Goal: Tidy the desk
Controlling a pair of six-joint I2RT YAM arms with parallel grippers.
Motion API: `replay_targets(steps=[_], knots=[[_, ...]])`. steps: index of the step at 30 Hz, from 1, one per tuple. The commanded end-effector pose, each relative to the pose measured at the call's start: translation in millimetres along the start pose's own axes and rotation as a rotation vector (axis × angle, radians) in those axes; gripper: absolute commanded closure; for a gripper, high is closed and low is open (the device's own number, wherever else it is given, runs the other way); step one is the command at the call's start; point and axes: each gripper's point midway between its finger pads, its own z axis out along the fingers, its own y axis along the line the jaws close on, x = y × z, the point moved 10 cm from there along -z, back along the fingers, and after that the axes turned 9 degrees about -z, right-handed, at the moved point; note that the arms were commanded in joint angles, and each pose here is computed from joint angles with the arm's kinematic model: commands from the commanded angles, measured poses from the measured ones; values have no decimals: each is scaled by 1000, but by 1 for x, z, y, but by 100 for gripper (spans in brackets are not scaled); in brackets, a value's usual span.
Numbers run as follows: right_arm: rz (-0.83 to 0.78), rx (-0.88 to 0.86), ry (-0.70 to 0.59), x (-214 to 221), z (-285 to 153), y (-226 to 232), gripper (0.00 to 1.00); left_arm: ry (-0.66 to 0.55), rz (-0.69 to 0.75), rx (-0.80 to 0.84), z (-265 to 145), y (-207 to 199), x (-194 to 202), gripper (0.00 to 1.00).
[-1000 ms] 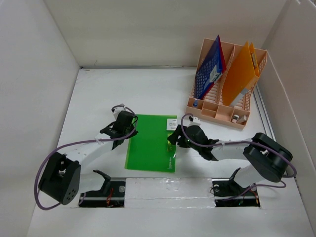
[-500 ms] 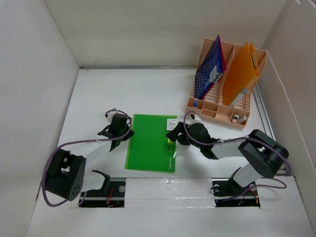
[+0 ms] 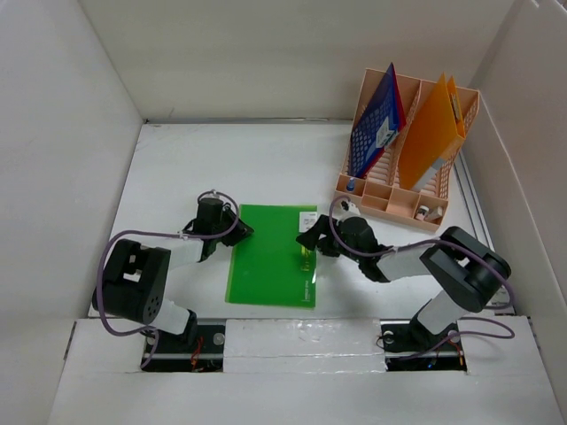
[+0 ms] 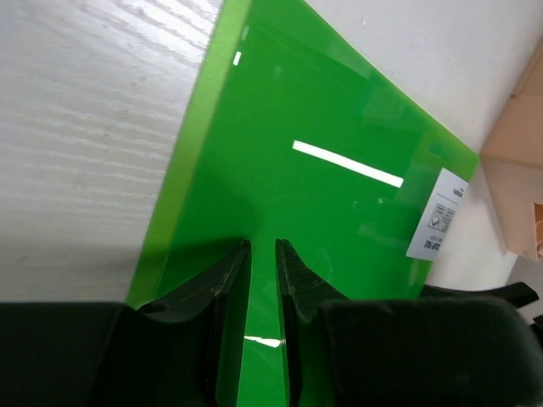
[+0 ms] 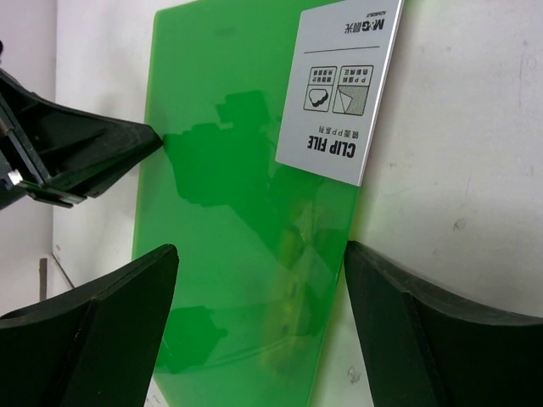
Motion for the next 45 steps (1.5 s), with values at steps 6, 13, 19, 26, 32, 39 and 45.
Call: replay_targets(steps=[6, 13, 19, 26, 32, 39, 45], knots=[[-18, -61, 124, 14, 10, -10, 13, 52, 11, -9, -1, 11, 9, 84], [-8, -280, 118, 12, 14, -2, 24, 97, 4, -24, 2, 22, 17, 84], [-101, -382, -6, -3, -12, 24, 32, 119, -9, -10, 5, 22, 19, 84], [-163, -537, -79, -14, -10, 52, 35, 105, 15, -12, 7, 20, 20, 84], [-59, -515, 38, -3, 26, 40, 46, 119, 29, 0, 7, 18, 24, 84], [-32, -319, 42, -7, 44, 32, 45, 119, 33, 26, 7, 17, 25, 84], [-55, 27, 31, -19, 56, 16, 39, 53, 72, 63, -2, 2, 15, 84]])
